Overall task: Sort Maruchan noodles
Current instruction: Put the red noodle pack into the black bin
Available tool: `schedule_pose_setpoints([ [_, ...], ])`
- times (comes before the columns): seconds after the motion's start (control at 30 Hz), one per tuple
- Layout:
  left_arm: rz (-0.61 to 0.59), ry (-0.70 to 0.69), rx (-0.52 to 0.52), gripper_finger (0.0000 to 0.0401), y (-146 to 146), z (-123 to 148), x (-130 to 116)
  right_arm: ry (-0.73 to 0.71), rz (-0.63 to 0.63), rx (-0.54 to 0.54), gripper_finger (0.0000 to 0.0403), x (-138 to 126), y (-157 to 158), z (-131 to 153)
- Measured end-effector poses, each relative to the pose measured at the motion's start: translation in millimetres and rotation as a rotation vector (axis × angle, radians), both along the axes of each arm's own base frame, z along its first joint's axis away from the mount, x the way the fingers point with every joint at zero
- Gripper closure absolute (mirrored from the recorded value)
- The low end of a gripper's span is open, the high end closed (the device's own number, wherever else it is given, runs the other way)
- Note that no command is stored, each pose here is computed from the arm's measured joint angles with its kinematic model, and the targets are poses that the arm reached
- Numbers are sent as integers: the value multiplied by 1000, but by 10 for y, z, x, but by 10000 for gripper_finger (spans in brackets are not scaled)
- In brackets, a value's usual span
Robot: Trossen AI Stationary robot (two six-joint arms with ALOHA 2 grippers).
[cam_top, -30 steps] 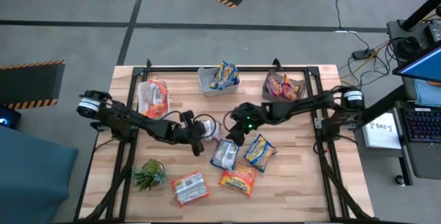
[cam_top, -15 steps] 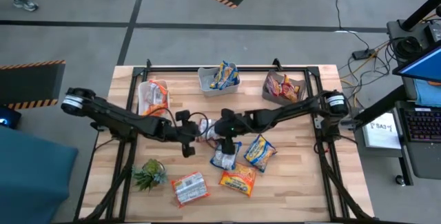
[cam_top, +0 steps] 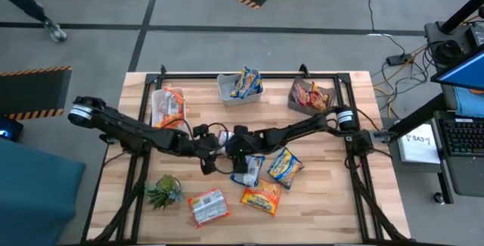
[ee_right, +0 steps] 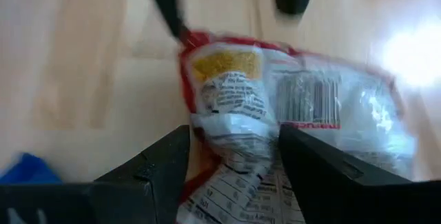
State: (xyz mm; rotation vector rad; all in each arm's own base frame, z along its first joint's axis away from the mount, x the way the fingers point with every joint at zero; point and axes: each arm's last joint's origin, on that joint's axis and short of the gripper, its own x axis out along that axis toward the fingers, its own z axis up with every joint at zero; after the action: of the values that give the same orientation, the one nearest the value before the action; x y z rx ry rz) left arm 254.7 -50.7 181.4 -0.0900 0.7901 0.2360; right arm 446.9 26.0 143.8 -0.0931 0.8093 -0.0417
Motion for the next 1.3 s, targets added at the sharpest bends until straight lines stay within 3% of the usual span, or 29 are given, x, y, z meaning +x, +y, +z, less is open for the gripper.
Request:
schedule_pose_setpoints([
  [0.1,-2,11,3,203,-23,-45,19,21,-16,-10,211,14,-8,-54],
  [0.23,-9,53,19,166,-39,-171,61,24,-47,14,275,19,-36,-40],
  [0.4,-7,113,55,155,-50,-387,129,11,-47,20,376,8,-55,33],
  [0.53,40,127,74,161,-46,-492,165,6,-16,68,389,-7,-45,96],
  [0.7,50,119,70,209,-50,-527,187,-16,19,111,390,-14,-23,179],
  [0.9,55,77,56,356,-43,-420,180,-48,37,98,388,-68,-26,373],
  [0.97,65,57,44,387,-39,-376,176,-54,44,90,379,-102,-29,459],
  [1.1,99,-17,-12,391,-27,-233,166,-82,56,81,336,-183,-32,680],
  [1.3,207,-106,-161,398,88,-28,123,-116,76,60,236,-330,-43,990],
])
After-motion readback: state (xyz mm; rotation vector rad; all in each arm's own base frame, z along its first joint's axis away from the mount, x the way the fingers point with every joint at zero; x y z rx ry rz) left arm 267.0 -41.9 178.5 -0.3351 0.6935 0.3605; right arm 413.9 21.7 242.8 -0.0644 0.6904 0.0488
